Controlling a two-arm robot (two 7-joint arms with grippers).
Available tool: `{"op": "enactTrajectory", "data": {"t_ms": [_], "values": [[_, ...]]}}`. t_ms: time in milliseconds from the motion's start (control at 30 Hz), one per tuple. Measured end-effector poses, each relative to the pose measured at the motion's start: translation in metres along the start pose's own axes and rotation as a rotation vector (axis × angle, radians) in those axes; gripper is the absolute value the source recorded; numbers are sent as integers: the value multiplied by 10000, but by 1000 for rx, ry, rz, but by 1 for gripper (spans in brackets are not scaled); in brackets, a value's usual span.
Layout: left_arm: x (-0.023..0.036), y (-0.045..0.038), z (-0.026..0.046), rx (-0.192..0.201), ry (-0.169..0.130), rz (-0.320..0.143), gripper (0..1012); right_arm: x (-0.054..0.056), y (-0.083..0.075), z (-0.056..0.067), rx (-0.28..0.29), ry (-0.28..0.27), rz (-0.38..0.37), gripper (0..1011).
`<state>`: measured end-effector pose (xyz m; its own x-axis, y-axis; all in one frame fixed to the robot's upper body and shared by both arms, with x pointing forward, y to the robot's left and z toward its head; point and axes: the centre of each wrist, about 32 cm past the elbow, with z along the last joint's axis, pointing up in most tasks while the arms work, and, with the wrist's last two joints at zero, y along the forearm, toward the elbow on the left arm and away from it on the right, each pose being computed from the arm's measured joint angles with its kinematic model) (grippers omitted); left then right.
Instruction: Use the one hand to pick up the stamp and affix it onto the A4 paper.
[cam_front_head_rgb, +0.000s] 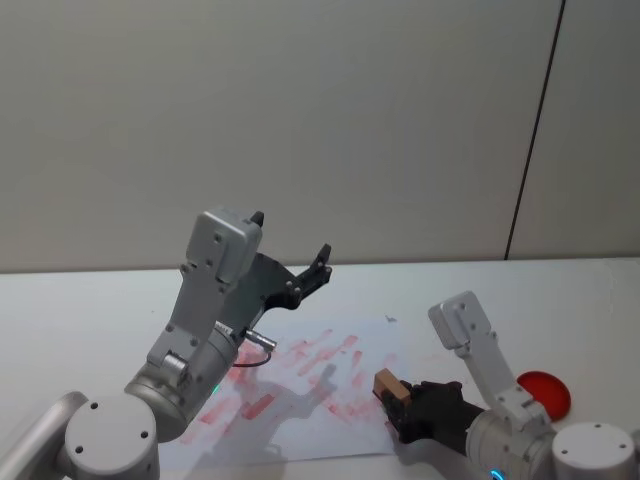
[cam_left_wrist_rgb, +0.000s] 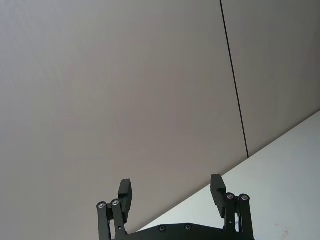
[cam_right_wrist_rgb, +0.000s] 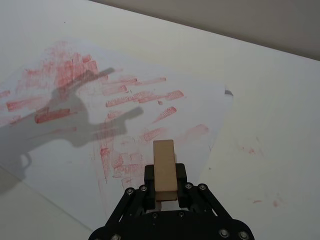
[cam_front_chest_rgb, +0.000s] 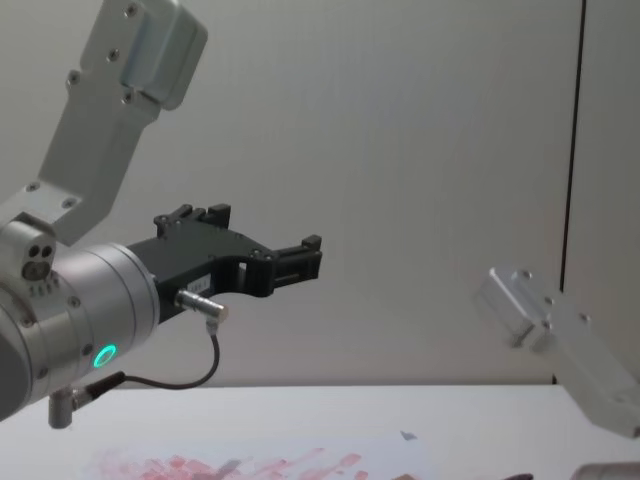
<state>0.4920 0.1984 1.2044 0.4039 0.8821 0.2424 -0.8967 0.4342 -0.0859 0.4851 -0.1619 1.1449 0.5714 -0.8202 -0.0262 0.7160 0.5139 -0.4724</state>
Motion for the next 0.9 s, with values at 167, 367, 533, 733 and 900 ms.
{"op": "enactTrajectory", "data": {"t_ms": [167, 367, 533, 733, 900], "values": [[0, 0, 0, 0, 0, 0, 1001, 25, -93, 110, 57, 18, 3, 220], [0, 0, 0, 0, 0, 0, 1001, 146, -328, 317, 157, 51, -12, 219], [0, 0, 0, 0, 0, 0, 1001, 268, -494, 389, 196, 68, -35, 219], [0, 0, 0, 0, 0, 0, 1001, 477, -734, 377, 205, 80, -93, 219], [0, 0, 0, 0, 0, 0, 1002, 642, -891, 276, 169, 87, -143, 219]]}}
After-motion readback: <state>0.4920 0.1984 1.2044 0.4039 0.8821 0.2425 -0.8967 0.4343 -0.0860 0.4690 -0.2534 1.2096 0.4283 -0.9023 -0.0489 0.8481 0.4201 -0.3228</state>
